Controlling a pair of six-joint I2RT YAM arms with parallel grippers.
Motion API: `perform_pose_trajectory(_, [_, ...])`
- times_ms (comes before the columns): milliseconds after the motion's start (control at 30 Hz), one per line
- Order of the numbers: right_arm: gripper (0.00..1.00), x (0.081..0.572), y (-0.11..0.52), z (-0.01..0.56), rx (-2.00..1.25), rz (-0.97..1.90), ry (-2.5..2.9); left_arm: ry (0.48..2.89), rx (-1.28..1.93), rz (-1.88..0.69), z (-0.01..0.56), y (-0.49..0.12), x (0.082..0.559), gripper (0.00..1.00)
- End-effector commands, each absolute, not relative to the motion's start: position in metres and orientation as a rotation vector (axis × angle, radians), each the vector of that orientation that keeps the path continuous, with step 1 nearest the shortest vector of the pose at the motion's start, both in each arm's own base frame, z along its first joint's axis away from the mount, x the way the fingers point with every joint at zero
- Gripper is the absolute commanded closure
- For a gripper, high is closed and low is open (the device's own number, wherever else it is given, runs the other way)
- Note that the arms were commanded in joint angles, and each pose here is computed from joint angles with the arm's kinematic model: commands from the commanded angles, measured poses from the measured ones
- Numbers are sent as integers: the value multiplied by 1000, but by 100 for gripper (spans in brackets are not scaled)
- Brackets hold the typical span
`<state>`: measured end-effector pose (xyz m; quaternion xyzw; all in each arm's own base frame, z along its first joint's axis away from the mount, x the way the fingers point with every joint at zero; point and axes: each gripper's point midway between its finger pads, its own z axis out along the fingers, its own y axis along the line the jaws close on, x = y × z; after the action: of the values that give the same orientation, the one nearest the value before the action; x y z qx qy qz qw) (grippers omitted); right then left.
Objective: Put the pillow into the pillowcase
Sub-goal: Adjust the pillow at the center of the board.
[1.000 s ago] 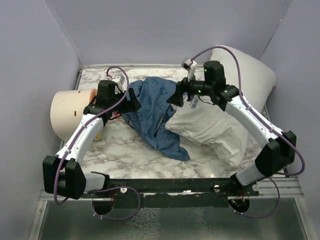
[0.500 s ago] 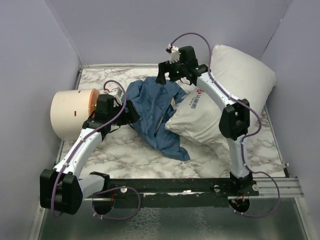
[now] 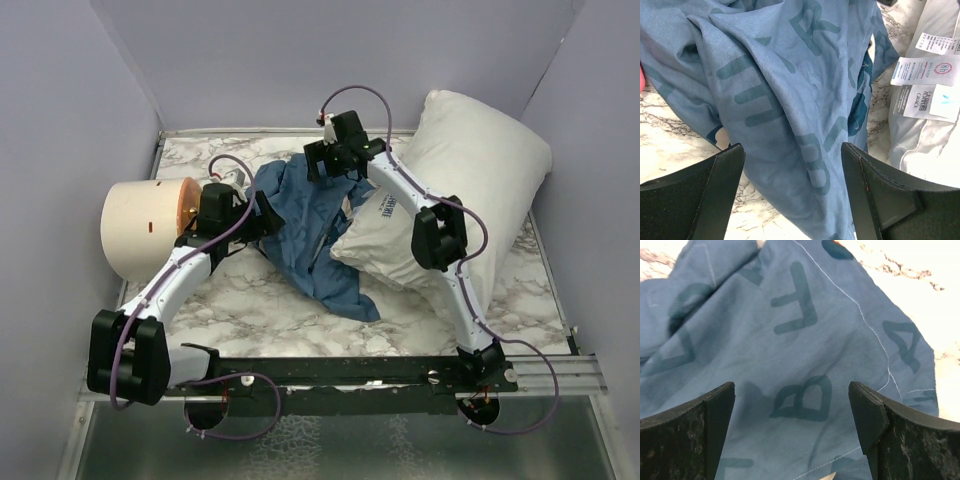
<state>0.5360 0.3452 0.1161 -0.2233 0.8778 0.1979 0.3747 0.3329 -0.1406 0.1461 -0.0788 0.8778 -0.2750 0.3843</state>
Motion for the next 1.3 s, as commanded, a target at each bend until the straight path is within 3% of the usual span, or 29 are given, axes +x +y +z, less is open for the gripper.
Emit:
perform_pose_trajectory(0, [6, 540, 339, 85, -547, 405, 2299, 2209, -232, -708, 140, -140, 343, 20])
perform_pose_trajectory(167, [18, 541, 341, 76, -540, 414, 2305, 2227, -239, -768, 128, -149, 346, 23])
perform_pose_trajectory(267, [37, 540, 344, 74, -543, 438, 2299, 2244, -242, -789, 120, -152, 347, 29])
perform_pose_trajectory(333, [56, 540, 347, 75, -549, 455, 2294, 2251, -241, -790, 117, -153, 348, 35])
perform_pose_trajectory(433, [79, 537, 351, 81, -560, 492, 2275, 2254, -228, -786, 116, -154, 349, 49])
perform_pose_trajectory(533, [91, 533, 356, 94, -575, 539, 2238, 2242, -203, -781, 123, -153, 351, 73])
perform_pose_trajectory(600, [96, 529, 361, 113, -596, 591, 2190, 2228, -161, -787, 132, -155, 350, 96])
perform_pose_trajectory(633, [97, 527, 364, 126, -604, 620, 2155, 2213, -136, -793, 139, -156, 349, 100])
perform_pose_trajectory(900, [99, 487, 385, 272, -675, 855, 1801, 1898, 0, -742, 256, -141, 320, 100])
perform_pose_trajectory(1267, [99, 367, 429, 456, -861, 1022, 1372, 1515, 204, -756, 392, -127, 207, 100])
